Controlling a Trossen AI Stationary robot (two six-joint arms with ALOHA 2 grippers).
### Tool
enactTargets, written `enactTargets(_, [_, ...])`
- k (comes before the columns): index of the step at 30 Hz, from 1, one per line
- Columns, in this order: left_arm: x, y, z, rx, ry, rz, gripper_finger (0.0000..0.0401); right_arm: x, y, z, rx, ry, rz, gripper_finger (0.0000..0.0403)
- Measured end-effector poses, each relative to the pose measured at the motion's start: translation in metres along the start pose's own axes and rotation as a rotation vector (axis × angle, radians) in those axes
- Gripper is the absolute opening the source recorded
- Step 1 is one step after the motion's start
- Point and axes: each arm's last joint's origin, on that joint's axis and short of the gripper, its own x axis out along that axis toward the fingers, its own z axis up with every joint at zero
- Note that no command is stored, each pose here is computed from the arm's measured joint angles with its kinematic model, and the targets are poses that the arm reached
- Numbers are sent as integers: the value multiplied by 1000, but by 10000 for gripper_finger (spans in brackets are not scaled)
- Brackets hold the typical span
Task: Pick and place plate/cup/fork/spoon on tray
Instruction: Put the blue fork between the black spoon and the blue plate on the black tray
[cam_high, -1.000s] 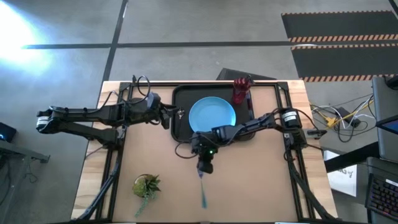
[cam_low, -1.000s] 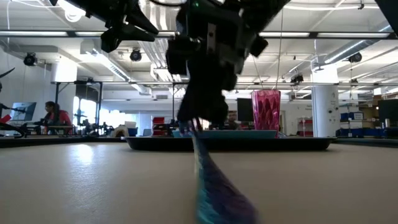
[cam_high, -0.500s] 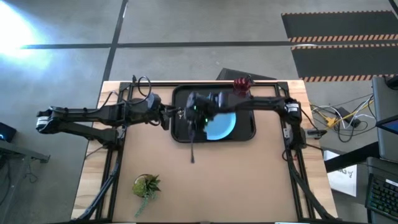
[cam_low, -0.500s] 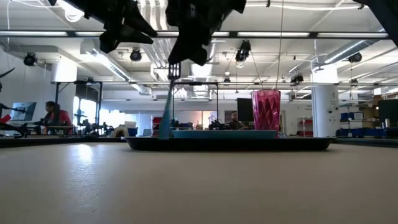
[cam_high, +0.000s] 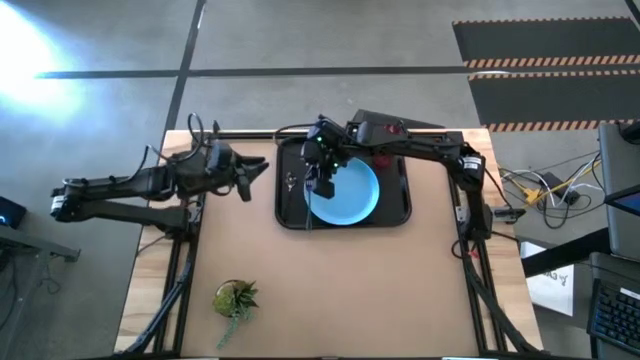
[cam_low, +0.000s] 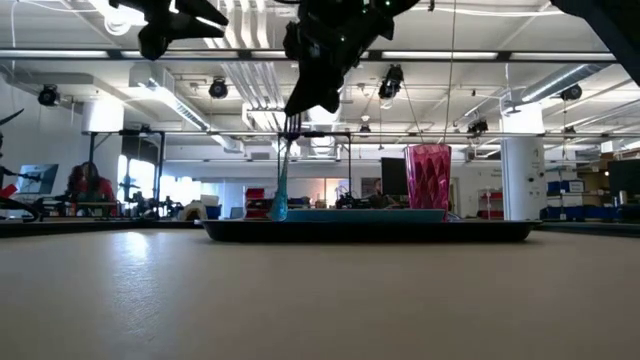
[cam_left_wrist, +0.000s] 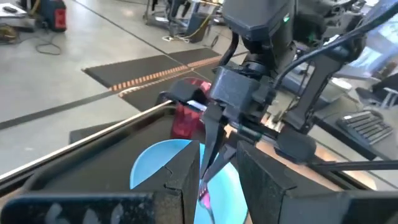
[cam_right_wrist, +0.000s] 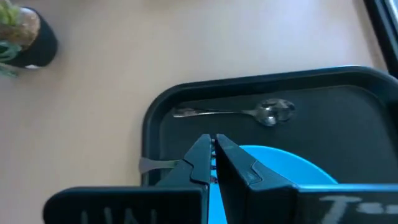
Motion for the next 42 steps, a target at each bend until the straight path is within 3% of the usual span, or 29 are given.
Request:
enactTargets(11, [-3, 6, -7, 21, 54, 74, 89, -5, -25, 4, -5, -106, -18, 8])
enactTargets(25, [5, 5, -12, 28, 83, 88, 89, 58, -47, -14, 9, -62, 68, 8])
enactTargets(42, [5, 4, -12, 9, 83, 88, 89, 63, -73, -21, 29, -78, 55, 9])
